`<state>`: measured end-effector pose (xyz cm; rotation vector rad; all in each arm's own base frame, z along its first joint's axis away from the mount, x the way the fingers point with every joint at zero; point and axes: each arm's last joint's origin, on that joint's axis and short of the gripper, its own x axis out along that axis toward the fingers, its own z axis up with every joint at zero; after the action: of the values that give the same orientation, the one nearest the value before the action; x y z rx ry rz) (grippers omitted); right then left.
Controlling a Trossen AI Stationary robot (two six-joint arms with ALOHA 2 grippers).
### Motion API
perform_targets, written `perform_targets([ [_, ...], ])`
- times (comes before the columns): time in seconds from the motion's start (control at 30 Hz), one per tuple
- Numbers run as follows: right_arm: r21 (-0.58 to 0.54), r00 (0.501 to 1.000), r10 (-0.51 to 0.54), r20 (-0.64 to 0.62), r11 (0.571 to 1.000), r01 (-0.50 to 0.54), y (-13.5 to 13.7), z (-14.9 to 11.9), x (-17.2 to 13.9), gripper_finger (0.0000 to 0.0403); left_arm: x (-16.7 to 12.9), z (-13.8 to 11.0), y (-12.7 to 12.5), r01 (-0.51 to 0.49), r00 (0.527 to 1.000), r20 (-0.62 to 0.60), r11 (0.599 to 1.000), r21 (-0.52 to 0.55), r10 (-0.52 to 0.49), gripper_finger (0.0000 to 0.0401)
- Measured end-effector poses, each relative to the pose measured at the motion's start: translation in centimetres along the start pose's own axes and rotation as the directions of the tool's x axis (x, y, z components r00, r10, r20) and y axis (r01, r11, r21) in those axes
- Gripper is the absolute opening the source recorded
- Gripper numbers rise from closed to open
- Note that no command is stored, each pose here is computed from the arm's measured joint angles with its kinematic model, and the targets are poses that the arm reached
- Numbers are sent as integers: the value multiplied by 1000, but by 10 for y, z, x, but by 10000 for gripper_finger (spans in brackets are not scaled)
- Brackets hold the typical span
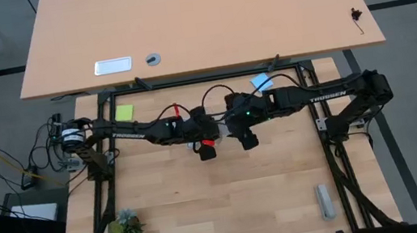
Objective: Screw lightbulb
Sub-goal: Remove the light bulb from the lamp
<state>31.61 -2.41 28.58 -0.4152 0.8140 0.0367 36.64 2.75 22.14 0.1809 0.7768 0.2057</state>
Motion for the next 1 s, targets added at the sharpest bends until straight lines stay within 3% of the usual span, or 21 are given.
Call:
perform_targets([
  [0.17,-40,999,-38,-36,999,37,2,6,-7,329,0,0,0,16,1000,1,1000,-9,-16,162],
  [0.3,55,994,-83,-70,995,87,4,18,-21,347,-1,0,0,14,1000,1,1000,-9,-14,162],
  [0.37,169,993,-100,-55,980,108,4,25,-28,350,-1,-1,-1,20,1000,-7,1000,-6,-20,162],
  [0.43,348,993,-95,-63,931,111,3,29,-35,351,-1,-1,-1,21,1000,-6,1000,-8,-21,162],
  [0.53,639,993,-98,-72,759,122,-2,30,-40,351,0,-1,-1,19,1000,-6,1000,-17,-19,162],
  [0.57,697,992,-97,-77,707,123,-4,29,-39,351,0,-1,-1,20,1000,-6,1000,-17,-20,162],
  [0.63,740,992,-88,-85,662,122,-5,27,-38,350,0,0,-1,21,1000,-2,1000,-16,-21,162],
  [0.83,732,990,-46,-131,669,129,-2,21,-16,350,0,0,-1,22,1000,-3,1000,-10,-22,162],
  [1.0,677,993,9,-121,732,76,2,23,4,349,0,-1,-1,23,1000,-4,1000,-8,-23,162],
])
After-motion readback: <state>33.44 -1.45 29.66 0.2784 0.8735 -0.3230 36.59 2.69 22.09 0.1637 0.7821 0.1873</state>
